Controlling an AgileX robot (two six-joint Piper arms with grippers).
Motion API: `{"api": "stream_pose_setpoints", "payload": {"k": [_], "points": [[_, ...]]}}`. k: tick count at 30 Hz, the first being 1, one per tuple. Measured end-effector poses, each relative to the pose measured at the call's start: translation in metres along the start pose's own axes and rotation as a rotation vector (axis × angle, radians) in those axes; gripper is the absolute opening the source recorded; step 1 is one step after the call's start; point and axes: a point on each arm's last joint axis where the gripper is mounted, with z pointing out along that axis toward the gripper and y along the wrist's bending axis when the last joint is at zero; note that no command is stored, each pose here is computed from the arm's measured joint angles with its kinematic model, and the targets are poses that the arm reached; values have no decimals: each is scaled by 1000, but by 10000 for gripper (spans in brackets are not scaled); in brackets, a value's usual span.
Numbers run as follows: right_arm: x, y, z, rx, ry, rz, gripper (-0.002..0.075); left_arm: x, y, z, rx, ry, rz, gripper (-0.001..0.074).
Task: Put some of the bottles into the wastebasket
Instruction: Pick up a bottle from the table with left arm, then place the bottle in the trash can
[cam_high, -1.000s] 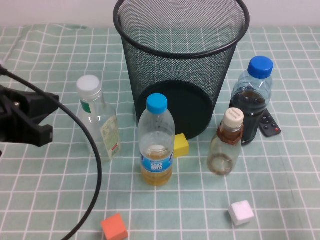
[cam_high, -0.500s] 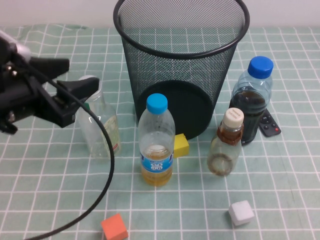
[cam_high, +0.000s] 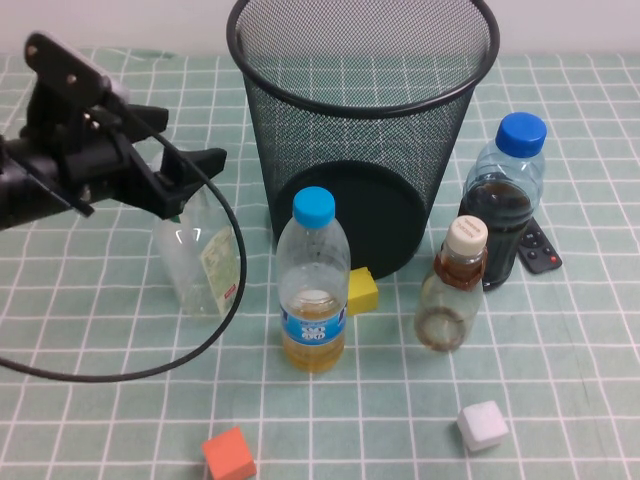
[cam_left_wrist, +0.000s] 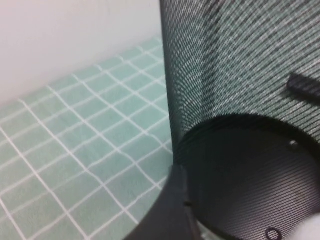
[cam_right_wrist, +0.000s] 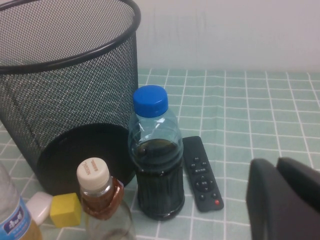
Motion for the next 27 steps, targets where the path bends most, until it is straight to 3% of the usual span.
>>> {"api": "stream_pose_setpoints", "payload": {"k": [4,8,12,17,22,27], "points": [[0,0,0,-5,1,6,0,13,6,14,11,39,-49,568],[0,2,0,-18,-4,30,0,20,7,19,19,56,-150,318],[0,2,0,-24,2,33,0,6,1,10,49,47,-146,328],[1,3,0,-34,17,60,0,-62,-3,-28,26,66,-131,328],[2,3,0,-36,19,62,0,-143,-9,-68,77,139,-88,328],[3,4,0,-42,31,62,0,-228,-15,-89,97,-21,20,328]]}}
